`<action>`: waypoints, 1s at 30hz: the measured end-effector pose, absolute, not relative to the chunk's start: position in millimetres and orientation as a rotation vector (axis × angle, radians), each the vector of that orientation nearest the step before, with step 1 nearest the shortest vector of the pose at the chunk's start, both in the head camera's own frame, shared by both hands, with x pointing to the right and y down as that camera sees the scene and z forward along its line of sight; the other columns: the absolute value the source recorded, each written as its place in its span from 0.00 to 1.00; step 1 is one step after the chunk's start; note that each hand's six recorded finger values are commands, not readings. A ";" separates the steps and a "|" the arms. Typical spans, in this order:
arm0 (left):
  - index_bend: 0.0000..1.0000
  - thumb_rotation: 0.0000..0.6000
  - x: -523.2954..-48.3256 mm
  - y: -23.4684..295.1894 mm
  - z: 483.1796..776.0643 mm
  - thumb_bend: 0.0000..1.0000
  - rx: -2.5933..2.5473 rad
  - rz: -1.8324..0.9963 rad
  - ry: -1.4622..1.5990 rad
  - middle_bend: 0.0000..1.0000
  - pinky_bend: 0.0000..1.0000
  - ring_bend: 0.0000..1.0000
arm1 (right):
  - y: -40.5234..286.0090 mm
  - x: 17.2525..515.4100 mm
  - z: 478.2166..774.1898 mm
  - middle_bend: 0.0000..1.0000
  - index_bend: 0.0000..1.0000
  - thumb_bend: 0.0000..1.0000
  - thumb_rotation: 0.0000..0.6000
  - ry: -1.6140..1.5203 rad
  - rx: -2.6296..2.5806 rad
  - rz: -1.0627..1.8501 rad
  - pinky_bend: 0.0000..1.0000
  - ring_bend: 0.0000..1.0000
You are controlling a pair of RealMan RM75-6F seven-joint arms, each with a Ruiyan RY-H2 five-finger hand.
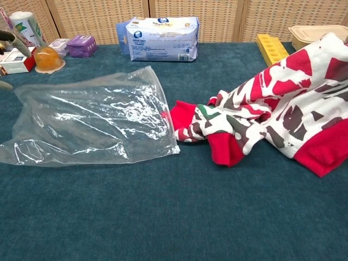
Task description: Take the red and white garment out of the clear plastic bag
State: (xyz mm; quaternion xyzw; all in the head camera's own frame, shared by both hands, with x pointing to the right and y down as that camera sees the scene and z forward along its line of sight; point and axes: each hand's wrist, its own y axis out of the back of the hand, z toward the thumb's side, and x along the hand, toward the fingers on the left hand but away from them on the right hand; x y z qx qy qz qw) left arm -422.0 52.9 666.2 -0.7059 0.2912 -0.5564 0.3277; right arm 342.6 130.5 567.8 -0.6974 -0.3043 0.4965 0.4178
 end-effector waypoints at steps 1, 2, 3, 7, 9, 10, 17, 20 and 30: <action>0.00 1.00 -425.7 53.6 663.3 0.00 -1.837 -1.470 0.763 0.03 0.08 0.00 | 130.4 344.4 566.4 0.17 0.17 0.21 1.00 -0.772 -1.746 1.245 0.27 0.25; 0.00 1.00 -427.6 54.0 661.9 0.00 -1.832 -1.476 0.765 0.03 0.08 0.00 | 130.7 345.6 565.1 0.17 0.16 0.20 1.00 -0.778 -1.744 1.244 0.26 0.24; 0.00 1.00 -430.9 55.0 659.1 0.00 -1.822 -1.488 0.771 0.03 0.08 0.00 | 131.4 347.0 563.9 0.17 0.16 0.19 1.00 -0.782 -1.742 1.243 0.26 0.24; 0.00 1.00 -440.1 58.9 650.6 0.00 -1.805 -1.506 0.818 0.03 0.08 0.00 | 133.7 351.1 559.3 0.17 0.16 0.19 1.00 -0.790 -1.732 1.242 0.26 0.24; 0.00 1.00 -443.6 62.9 646.3 0.00 -1.804 -1.505 0.850 0.03 0.08 0.00 | 135.3 353.0 556.2 0.17 0.16 0.19 1.00 -0.797 -1.728 1.240 0.26 0.24; 0.00 1.00 -445.2 65.3 643.9 0.00 -1.803 -1.502 0.864 0.03 0.08 0.00 | 136.2 353.6 554.4 0.17 0.16 0.19 1.00 -0.802 -1.727 1.237 0.26 0.24; 0.01 1.00 -462.2 95.1 617.4 0.04 -1.773 -1.464 1.010 0.03 0.12 0.00 | 144.1 365.3 543.4 0.21 0.19 0.19 1.00 -0.845 -1.695 1.240 0.27 0.27; 0.09 1.00 -471.4 113.7 603.7 0.07 -1.749 -1.444 1.086 0.06 0.15 0.01 | 148.0 370.6 540.2 0.24 0.24 0.20 1.00 -0.871 -1.666 1.250 0.30 0.30; 0.22 1.00 -496.9 188.4 557.4 0.09 -1.672 -1.395 1.293 0.14 0.19 0.05 | 170.7 389.4 542.7 0.29 0.30 0.22 1.00 -0.900 -1.584 1.357 0.33 0.32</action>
